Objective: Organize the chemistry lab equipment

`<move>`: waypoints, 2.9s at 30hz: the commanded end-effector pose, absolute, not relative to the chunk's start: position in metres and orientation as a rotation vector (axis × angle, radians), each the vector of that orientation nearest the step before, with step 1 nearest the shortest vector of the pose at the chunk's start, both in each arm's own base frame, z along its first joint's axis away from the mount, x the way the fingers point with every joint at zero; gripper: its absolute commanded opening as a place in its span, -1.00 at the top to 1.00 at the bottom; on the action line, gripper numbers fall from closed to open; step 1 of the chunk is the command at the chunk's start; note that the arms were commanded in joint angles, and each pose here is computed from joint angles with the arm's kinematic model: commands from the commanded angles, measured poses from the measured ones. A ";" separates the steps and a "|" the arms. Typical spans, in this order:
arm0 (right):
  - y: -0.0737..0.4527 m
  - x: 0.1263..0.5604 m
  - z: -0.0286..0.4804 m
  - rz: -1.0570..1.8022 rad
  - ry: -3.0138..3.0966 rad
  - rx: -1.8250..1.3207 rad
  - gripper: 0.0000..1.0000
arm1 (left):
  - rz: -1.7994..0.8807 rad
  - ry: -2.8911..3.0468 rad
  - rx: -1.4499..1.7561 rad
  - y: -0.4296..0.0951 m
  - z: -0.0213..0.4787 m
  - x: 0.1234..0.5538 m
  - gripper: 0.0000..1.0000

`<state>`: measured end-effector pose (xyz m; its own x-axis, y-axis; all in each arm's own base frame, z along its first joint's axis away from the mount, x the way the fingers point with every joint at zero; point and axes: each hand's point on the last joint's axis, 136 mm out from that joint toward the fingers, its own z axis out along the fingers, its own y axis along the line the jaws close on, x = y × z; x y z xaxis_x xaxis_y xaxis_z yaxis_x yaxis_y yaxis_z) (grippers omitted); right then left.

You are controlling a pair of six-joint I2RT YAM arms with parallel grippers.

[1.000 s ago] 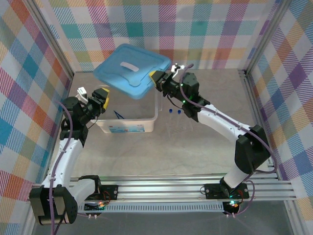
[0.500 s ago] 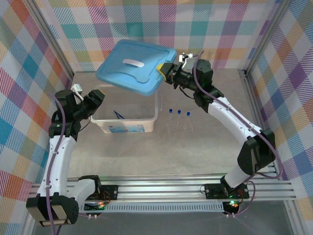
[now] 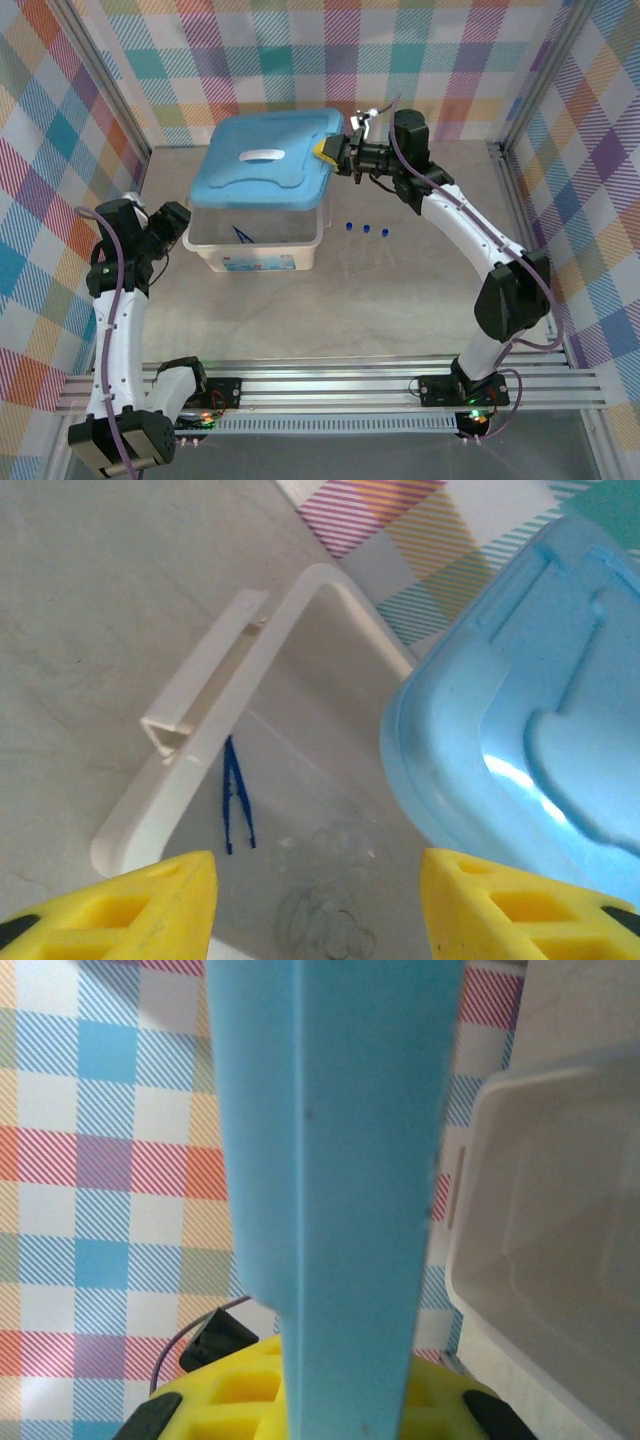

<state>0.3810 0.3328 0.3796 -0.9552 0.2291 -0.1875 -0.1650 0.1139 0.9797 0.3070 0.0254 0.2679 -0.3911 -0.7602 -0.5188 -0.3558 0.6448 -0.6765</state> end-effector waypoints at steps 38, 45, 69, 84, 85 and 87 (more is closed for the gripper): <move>0.384 0.395 0.338 2.152 2.221 -0.194 1.00 | -0.464 2.027 -1.023 0.060 0.190 0.324 -0.08; 0.385 0.397 0.329 2.149 2.246 -0.181 0.99 | -0.465 2.056 -1.042 0.059 0.179 0.323 -0.08; 0.374 0.398 0.301 2.113 2.294 -0.100 0.65 | -0.458 2.130 -1.053 0.049 0.156 0.321 -0.01; 0.347 0.397 0.293 1.912 2.361 -0.056 -0.25 | -0.447 2.155 -1.030 0.039 0.151 0.319 -0.01; 0.345 0.398 0.291 1.880 2.374 -0.053 -0.26 | -0.444 2.158 -1.030 0.038 0.150 0.318 -0.01; 0.341 0.397 0.288 1.825 2.404 -0.054 -0.28 | -0.446 2.154 -1.031 0.038 0.150 0.318 -0.01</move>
<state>0.4022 0.3536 0.2733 -0.9986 0.0380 -0.0381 -0.0289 0.2187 0.9754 0.3367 0.0506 0.1889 -0.3512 -0.7807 -0.5169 -0.4808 0.6241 -0.6159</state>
